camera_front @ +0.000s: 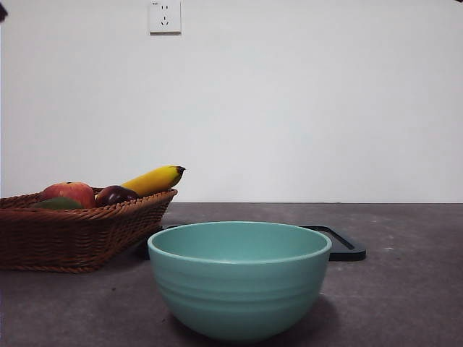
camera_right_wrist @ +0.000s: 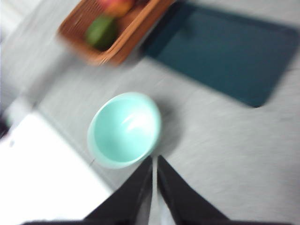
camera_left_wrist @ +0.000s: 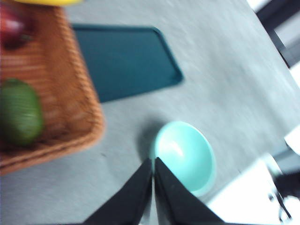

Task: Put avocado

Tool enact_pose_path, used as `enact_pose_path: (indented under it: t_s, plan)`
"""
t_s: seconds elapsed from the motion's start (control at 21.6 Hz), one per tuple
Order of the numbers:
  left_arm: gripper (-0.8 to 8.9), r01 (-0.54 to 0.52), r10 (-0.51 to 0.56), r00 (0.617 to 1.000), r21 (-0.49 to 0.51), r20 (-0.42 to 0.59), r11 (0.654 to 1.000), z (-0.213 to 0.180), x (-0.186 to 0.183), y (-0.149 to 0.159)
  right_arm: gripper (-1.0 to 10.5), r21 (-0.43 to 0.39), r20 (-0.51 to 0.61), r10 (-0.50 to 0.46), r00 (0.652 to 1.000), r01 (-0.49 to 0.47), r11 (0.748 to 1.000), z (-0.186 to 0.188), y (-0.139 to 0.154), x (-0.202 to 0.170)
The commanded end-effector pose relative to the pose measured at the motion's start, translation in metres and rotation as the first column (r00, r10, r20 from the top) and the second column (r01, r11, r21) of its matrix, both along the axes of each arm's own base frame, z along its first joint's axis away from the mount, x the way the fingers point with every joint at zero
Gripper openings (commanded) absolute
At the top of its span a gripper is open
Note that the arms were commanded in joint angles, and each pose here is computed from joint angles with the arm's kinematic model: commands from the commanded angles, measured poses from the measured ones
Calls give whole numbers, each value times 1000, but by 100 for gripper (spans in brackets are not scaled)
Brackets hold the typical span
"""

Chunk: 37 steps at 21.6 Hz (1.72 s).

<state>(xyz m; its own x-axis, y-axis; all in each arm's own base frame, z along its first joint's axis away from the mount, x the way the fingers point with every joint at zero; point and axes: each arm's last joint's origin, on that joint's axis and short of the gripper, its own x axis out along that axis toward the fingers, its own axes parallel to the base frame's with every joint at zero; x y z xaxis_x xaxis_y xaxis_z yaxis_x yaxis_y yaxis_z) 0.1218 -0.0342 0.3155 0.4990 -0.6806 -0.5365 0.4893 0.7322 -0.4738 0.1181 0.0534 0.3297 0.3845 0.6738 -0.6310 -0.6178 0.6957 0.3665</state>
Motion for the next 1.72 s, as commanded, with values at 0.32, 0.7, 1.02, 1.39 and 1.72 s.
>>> enact_pose_path:
  t_s: [0.32, 0.7, 1.02, 1.39, 1.72]
  plan:
    - [9, 104, -103, 994, 50, -34, 993, 1, -10, -4, 7, -29, 16, 185, 983, -185, 982, 1, 20, -5]
    - [156, 102, -101, 995, 48, -28, 994, 2, -9, -4, 87, -27, 13, 183, 983, -182, 983, 1, 20, -5]
    - [446, 88, -86, 996, 43, -36, 995, 2, -9, -4, 381, -23, 5, 172, 985, -172, 985, 1, 20, -4]
    - [445, -30, 31, 1000, 120, -2, 992, 5, -2, -2, 383, -18, 0, 165, 986, -165, 986, 2, 20, -4]
    - [441, -114, 107, 993, 200, 42, 973, 16, 21, -4, 383, -14, -2, 159, 987, -159, 987, 2, 20, -4]
